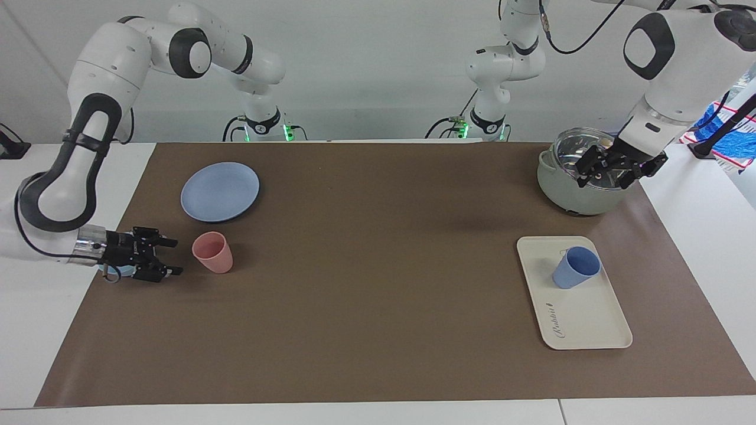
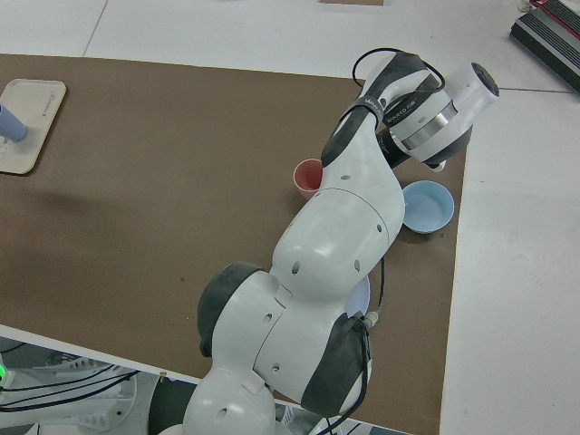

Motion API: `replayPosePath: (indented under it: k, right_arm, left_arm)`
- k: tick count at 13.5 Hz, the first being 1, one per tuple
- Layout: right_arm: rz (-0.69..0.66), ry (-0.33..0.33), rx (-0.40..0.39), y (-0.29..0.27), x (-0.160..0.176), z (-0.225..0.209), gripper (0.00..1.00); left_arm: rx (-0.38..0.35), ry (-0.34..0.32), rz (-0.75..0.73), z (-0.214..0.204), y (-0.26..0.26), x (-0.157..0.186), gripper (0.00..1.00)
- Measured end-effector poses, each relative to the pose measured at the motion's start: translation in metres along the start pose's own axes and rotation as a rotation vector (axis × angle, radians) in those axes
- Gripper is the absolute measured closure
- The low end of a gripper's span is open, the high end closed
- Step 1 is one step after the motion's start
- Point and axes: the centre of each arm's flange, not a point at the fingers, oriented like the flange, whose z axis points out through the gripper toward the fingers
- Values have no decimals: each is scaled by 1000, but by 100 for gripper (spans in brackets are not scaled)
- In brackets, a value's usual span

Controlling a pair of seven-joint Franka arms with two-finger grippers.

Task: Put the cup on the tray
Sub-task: 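Open both grippers and draw them back from the cups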

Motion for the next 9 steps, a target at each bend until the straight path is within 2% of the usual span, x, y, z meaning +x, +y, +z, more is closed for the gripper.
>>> replayPosePath:
  k: [3,6,9]
  right_arm:
    - [-183,130,-50,-26,-65,-50,0]
    - [-275,223,-33,-41,-136,-96,0]
    - [-449,317,-143,-50,-198,-117,0]
  left_arm:
    - [1,9,2,5,0,6,0]
    - [-1,5,8,8,9,8,0]
    - [-6,-29,0,-12,17,1,0]
